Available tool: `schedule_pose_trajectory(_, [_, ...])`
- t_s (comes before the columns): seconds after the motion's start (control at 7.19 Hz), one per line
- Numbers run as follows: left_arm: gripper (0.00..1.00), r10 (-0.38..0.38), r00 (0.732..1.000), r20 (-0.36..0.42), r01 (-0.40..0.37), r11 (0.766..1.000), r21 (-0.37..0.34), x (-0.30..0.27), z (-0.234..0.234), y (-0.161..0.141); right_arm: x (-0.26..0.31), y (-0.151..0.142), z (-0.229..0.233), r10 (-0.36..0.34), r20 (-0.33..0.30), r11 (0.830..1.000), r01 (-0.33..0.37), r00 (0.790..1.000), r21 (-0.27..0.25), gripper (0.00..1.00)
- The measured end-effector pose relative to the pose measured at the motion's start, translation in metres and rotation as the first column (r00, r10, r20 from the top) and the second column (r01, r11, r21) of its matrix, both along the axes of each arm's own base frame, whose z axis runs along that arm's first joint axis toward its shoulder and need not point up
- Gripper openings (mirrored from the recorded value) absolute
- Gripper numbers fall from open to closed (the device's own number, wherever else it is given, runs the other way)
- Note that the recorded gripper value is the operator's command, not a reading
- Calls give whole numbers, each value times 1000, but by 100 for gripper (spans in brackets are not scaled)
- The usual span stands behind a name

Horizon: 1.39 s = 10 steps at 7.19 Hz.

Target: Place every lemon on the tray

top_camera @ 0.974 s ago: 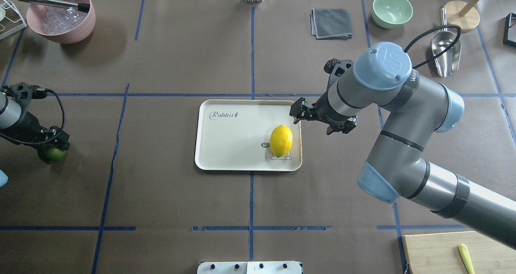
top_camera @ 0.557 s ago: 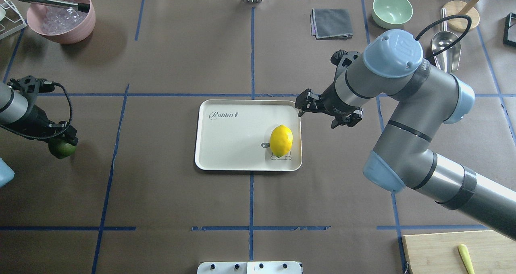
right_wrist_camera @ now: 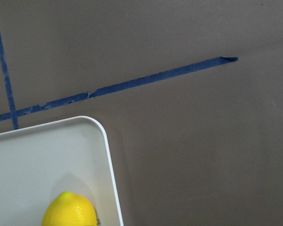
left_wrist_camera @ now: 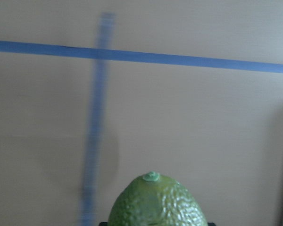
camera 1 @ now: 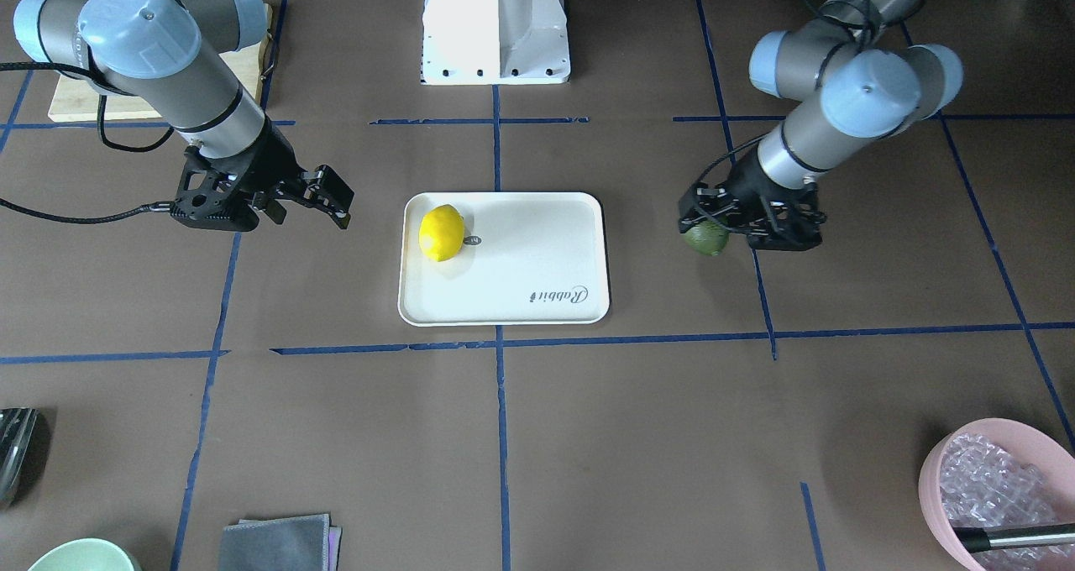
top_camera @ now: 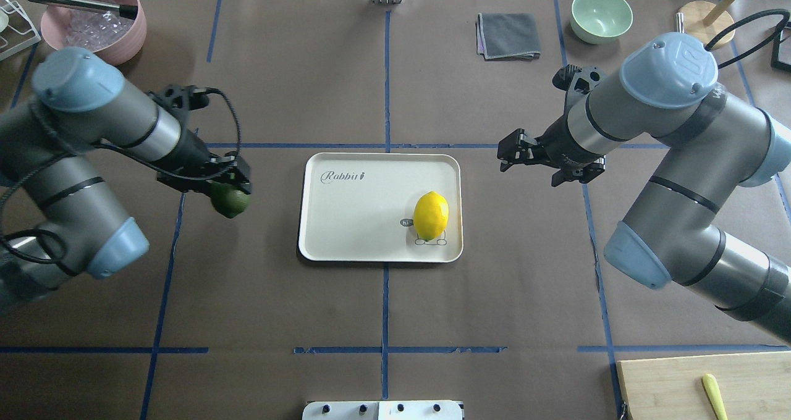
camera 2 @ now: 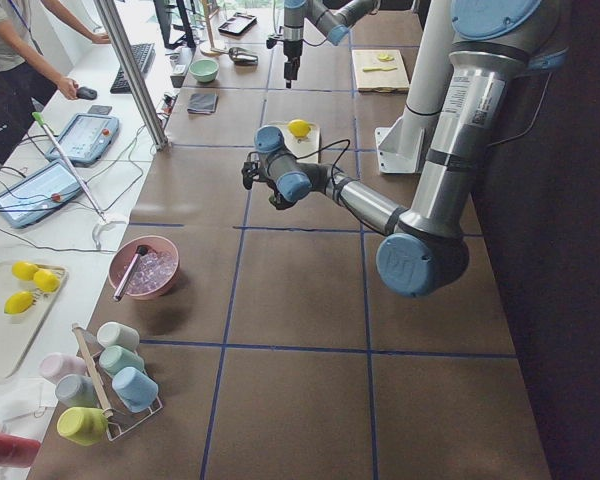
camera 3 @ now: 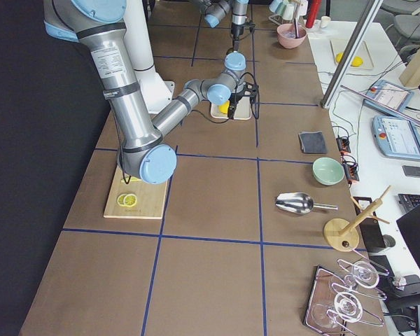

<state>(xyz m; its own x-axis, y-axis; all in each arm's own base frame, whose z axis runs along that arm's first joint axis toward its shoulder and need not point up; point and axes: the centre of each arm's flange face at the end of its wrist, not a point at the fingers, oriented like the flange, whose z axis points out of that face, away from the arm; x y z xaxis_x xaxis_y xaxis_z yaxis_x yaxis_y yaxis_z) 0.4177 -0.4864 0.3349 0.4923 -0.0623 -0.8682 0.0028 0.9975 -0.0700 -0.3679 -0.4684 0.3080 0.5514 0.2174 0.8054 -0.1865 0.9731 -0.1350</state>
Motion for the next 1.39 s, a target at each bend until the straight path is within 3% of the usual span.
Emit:
schedule_pose_trajectory(0.28, [2,-30,1000,-1,30,1000,2,79,-53,4,10,-1,14,5,-18,1000,-5,1000,-1,100])
schedule_pose_trajectory(0.7, [9,-34,999,6,34,999,13,126,-81,0,17,-1,25,6,-32,1000,-6,999,2,100])
schedule_pose_trajectory(0.83, [44,-31,999,8,30,999,20,135,-84,6,17,-1,25,7,-33,1000,-7,999,2,100])
schedule_pose_trajectory(1.11, [89,-25,1000,13,25,999,30,145,-86,14,19,0,30,10,-41,1000,-10,999,-2,100])
schedule_pose_trajectory(1.25, [100,-24,1000,13,24,999,31,146,-86,16,20,0,32,12,-43,1000,-12,999,-3,100])
schedule_pose_trajectory(1.39, [100,-24,1000,13,24,999,32,147,-86,16,21,0,33,13,-45,1000,-13,999,-4,100])
